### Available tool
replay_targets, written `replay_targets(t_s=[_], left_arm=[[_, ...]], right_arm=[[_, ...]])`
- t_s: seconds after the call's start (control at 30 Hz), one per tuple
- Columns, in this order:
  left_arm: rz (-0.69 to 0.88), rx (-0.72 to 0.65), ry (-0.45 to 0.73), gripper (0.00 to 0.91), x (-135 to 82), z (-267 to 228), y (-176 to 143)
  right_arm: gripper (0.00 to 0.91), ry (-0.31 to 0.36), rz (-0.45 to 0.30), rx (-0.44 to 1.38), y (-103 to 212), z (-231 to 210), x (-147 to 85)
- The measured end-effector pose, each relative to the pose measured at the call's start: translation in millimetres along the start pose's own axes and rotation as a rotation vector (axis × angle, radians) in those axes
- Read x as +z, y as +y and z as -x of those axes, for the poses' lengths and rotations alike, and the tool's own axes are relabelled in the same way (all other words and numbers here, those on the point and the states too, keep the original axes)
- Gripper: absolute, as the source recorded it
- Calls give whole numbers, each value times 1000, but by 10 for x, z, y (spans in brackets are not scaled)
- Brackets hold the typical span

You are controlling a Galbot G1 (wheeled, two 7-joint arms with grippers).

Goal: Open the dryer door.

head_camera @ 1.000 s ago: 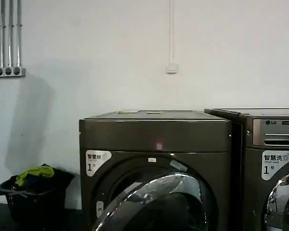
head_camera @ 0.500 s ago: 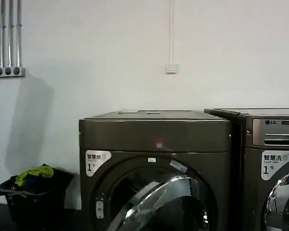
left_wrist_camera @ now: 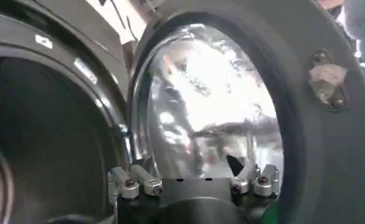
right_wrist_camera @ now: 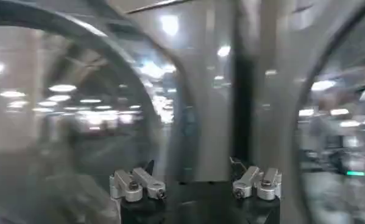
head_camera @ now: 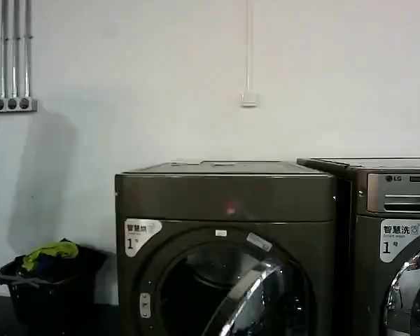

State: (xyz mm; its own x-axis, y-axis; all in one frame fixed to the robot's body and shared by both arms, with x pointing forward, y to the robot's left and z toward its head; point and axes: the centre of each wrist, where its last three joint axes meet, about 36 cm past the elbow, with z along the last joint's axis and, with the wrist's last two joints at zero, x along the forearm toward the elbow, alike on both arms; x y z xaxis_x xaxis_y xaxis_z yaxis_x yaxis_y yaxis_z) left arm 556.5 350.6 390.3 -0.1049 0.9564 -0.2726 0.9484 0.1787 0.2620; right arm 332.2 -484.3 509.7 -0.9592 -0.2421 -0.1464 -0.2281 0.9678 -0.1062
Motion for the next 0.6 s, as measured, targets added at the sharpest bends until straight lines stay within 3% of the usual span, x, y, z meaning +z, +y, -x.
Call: replay_targets(t_s=[0.6], left_arm=[[-64,107,-61,907,365,714,-17]], right_arm=[[907,-74,-178,500,-549,-1404,-629]])
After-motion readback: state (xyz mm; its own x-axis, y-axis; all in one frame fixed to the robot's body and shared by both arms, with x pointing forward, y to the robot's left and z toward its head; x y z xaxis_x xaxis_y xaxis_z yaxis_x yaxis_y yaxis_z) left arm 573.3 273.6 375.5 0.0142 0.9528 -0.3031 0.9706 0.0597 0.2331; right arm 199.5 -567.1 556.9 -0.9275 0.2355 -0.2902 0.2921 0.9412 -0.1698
